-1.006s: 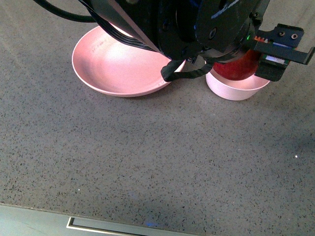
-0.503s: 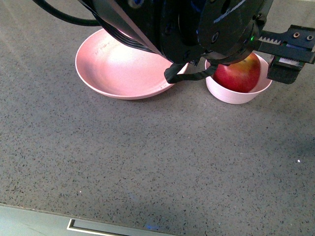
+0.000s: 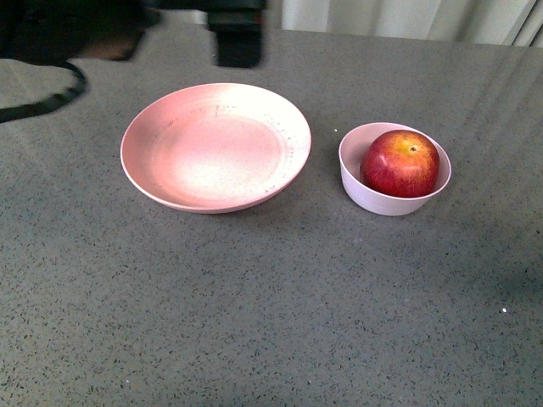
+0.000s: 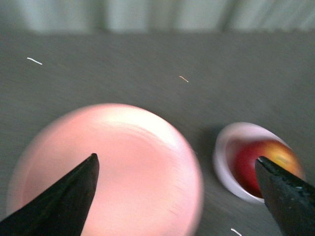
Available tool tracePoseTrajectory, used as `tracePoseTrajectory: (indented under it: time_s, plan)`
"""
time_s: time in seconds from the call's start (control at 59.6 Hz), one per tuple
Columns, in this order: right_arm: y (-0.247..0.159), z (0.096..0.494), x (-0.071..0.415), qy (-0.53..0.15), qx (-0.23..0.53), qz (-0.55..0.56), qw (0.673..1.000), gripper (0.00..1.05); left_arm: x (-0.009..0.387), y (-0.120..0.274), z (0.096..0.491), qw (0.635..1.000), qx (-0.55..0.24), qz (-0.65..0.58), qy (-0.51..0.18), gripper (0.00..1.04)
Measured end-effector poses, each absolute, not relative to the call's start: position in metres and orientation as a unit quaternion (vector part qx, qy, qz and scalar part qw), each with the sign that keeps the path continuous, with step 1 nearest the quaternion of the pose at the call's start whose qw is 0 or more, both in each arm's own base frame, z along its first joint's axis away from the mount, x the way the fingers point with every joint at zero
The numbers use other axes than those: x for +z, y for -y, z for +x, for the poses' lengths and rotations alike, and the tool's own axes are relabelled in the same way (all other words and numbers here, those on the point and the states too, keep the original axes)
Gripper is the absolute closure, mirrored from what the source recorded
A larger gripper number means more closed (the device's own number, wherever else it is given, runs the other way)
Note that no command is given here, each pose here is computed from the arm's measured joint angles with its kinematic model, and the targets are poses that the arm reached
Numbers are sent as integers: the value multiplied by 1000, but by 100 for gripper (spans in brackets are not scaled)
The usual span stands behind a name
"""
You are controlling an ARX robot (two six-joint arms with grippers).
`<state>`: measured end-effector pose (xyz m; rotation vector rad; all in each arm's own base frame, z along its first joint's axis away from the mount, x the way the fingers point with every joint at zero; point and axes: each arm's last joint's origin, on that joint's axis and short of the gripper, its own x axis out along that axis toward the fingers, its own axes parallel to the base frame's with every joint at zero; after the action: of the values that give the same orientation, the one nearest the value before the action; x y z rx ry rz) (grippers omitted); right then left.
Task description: Move apple from plate to bowl
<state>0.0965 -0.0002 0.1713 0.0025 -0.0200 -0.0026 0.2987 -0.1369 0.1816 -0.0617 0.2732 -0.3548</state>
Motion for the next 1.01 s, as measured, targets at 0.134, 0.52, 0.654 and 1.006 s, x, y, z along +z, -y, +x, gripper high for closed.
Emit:
tracePoseTrajectory:
  time_s: [0.134, 0.52, 0.654, 1.006]
  plan:
    - [0, 97, 171, 10, 0, 1, 1000, 9, 186, 57, 259, 1000, -16, -20, 1, 43]
    - [0, 97, 171, 10, -1, 1, 1000, 9, 163, 13, 186, 1000, -4, -5, -5, 103]
    - [0, 97, 171, 10, -1, 1, 1000, 9, 162, 1, 172, 1000, 0, -5, -9, 103]
    - [0, 97, 171, 10, -1, 1, 1000, 9, 166, 0, 140, 1000, -2, -4, -3, 103]
